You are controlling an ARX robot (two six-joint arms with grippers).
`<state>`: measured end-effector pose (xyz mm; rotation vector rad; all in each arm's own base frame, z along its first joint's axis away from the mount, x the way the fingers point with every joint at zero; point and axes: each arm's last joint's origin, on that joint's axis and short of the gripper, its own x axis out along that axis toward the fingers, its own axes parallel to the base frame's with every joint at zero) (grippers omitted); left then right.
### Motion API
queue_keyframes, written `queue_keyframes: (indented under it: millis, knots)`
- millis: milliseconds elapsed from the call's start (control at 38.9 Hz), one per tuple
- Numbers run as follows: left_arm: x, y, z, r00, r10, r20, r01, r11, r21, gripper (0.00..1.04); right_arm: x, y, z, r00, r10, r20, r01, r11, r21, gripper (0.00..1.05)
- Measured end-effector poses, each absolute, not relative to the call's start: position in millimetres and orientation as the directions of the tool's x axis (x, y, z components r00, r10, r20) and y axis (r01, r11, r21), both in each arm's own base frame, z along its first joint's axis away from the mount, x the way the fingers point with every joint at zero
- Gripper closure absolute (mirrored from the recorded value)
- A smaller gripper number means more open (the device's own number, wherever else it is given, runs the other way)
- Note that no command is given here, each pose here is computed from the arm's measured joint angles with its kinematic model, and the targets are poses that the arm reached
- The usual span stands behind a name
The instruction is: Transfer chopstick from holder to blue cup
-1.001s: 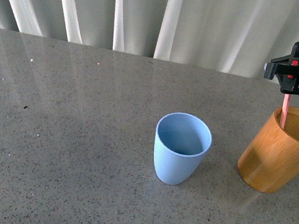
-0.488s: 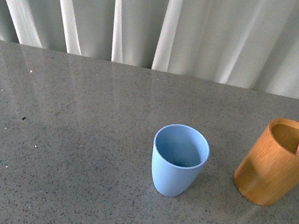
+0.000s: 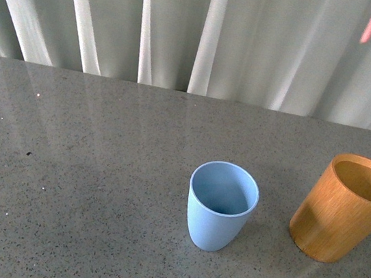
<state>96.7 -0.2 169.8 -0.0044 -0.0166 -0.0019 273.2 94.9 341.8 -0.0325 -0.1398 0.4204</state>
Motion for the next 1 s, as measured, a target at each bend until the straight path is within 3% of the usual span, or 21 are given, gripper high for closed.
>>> queue_keyframes:
  millis: [359, 1001]
  knots:
    - [97, 0, 170, 1.000, -0.002, 0.017, 0.002, 1.000, -0.004, 0.07, 283, 156, 257, 0.844, 0.534, -0.045, -0.535, 0.845, -0.014, 1.03]
    - [97, 0, 170, 1.000, -0.002, 0.017, 0.002, 1.000, -0.004, 0.07, 315, 185, 194, 0.824, 0.547, -0.148, -0.548, 0.836, 0.041, 1.03]
